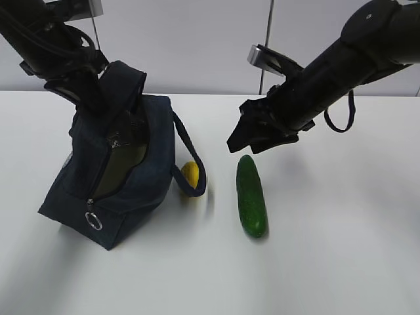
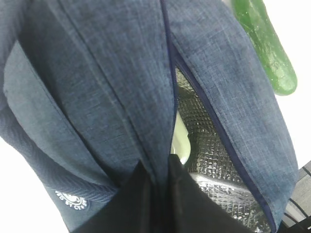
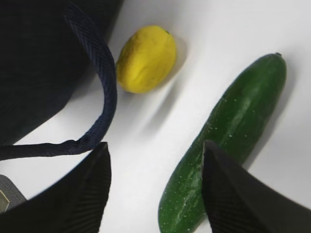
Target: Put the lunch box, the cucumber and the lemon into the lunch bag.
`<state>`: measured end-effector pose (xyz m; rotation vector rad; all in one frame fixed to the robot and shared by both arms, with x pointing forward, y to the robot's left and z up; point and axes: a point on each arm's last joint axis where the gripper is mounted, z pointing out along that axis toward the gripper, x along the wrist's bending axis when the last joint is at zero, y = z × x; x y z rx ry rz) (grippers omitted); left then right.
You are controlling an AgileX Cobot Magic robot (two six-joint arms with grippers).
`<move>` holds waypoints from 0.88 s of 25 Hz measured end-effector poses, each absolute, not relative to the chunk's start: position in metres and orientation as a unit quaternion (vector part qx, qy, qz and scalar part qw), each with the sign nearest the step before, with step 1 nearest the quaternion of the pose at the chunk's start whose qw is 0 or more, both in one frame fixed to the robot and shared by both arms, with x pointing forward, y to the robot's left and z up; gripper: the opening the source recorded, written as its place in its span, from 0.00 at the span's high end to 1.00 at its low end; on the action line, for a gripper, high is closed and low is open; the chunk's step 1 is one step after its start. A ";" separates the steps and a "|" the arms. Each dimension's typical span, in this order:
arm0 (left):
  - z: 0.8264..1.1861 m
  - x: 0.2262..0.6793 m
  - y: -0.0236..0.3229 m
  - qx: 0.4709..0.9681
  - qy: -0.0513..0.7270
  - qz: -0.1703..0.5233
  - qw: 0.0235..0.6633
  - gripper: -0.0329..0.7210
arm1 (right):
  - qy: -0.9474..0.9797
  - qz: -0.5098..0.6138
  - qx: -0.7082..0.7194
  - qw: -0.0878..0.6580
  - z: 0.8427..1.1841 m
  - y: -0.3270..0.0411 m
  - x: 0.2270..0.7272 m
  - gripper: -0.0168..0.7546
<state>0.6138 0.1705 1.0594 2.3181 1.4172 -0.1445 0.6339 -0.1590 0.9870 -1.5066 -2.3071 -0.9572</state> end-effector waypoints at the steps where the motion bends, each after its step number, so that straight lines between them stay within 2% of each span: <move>1: 1.059 0.614 0.171 0.835 0.507 -0.050 0.208 0.95 | -0.790 -0.313 -0.516 0.107 0.985 -0.157 0.633 0.40; 10: 1.078 0.608 0.184 0.841 0.498 -0.023 0.211 0.95 | -0.794 -0.256 -0.544 0.084 0.978 -0.152 0.628 0.40; 22: 1.079 0.607 0.184 0.843 0.491 -0.025 0.218 0.95 | -0.789 -0.205 -0.577 0.047 0.973 -0.150 0.626 0.40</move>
